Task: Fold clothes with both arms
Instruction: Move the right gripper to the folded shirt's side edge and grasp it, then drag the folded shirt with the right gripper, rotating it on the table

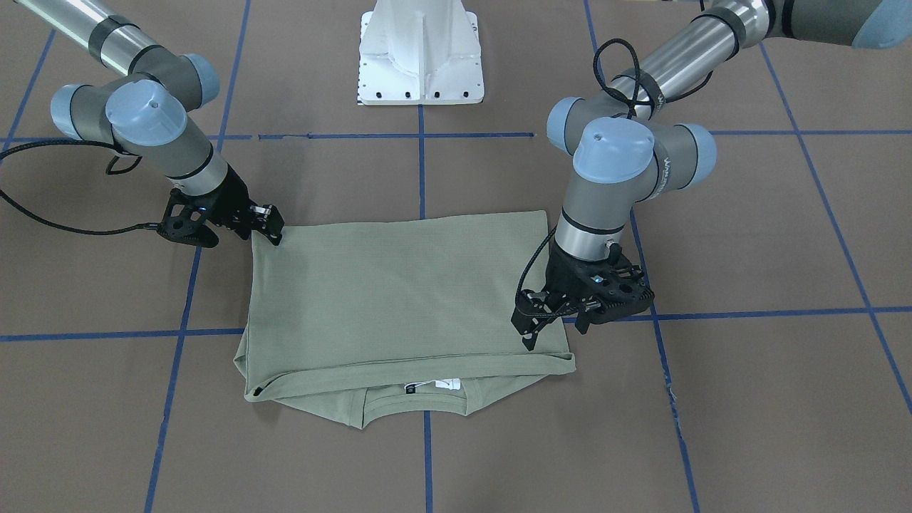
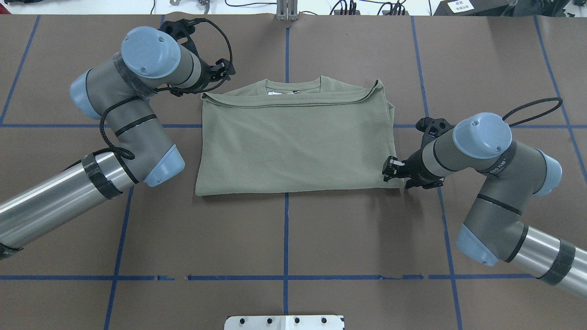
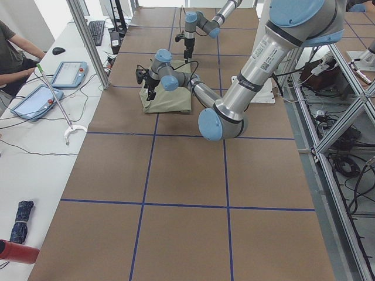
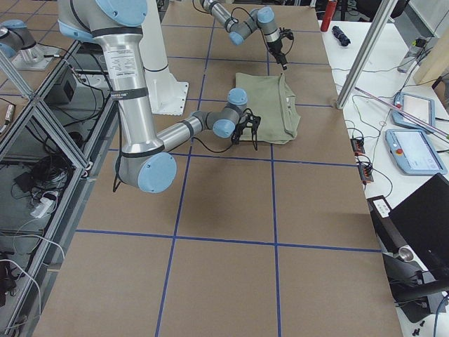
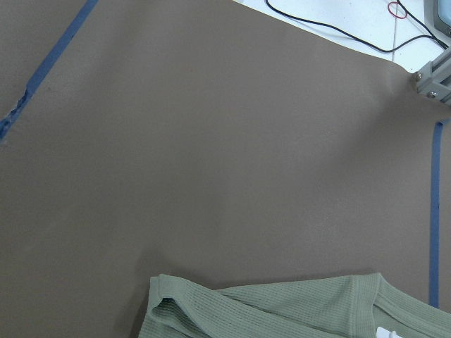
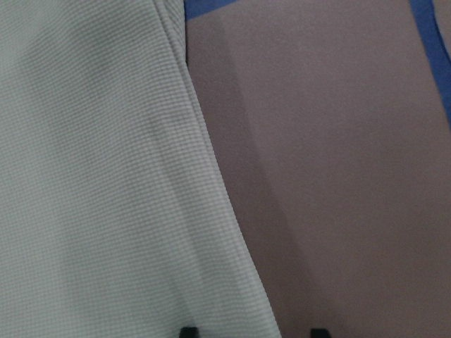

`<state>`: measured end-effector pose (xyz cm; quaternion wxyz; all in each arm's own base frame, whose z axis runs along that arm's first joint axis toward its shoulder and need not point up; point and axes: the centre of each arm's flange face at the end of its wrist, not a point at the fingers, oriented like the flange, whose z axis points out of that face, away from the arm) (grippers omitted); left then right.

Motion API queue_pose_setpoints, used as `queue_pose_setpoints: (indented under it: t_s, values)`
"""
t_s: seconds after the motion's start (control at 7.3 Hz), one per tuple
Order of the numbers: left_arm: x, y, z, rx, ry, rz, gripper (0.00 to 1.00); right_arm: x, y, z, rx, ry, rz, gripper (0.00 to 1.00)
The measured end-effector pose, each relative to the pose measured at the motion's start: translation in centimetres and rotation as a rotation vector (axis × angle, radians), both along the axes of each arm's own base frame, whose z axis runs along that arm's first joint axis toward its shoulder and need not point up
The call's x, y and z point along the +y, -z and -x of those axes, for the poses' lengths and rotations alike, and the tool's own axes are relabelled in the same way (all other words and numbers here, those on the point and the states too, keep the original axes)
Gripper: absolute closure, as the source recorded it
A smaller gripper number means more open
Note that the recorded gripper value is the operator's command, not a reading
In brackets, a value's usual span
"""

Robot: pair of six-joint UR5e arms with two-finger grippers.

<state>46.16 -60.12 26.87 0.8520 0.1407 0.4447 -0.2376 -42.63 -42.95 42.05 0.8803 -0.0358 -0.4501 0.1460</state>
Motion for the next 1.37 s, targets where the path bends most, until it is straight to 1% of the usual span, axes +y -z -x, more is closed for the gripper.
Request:
queue_pose_setpoints:
  t_s: [0.27,0.41,0.55,0.68,0.82,1.1,1.23,1.37]
  values:
    - [0.0,-0.2,0.0,-0.001,0.000,0.002,0.00,0.1,0.2,0.0,-0.007,0.011,0.006,1.00]
    - [0.0,-0.2,0.1,-0.002,0.001,0.002,0.00,0.3,0.7,-0.3,-0.021,0.021,0.009,1.00]
    - [0.0,-0.2,0.1,-0.002,0.001,0.002,0.00,0.8,1.3,-1.2,-0.036,0.028,0.009,1.00]
    - [0.0,-0.2,0.1,-0.002,0.001,0.002,0.00,2.3,1.3,-2.9,-0.045,0.036,0.008,1.00]
    - [0.0,-0.2,0.1,-0.003,0.002,0.002,0.00,5.0,0.6,-5.3,-0.045,0.055,0.018,1.00]
    - [0.1,0.1,0.3,-0.002,0.017,-0.007,0.00,11.4,-0.7,-9.0,-0.030,0.134,0.053,1.00]
    - [0.1,0.6,0.7,-0.001,0.035,-0.021,0.00,15.2,-1.2,-10.0,-0.020,0.206,0.078,1.00]
    - [0.3,1.0,0.9,0.002,0.045,-0.030,0.00,19.3,-1.5,-10.2,-0.007,0.303,0.101,1.00]
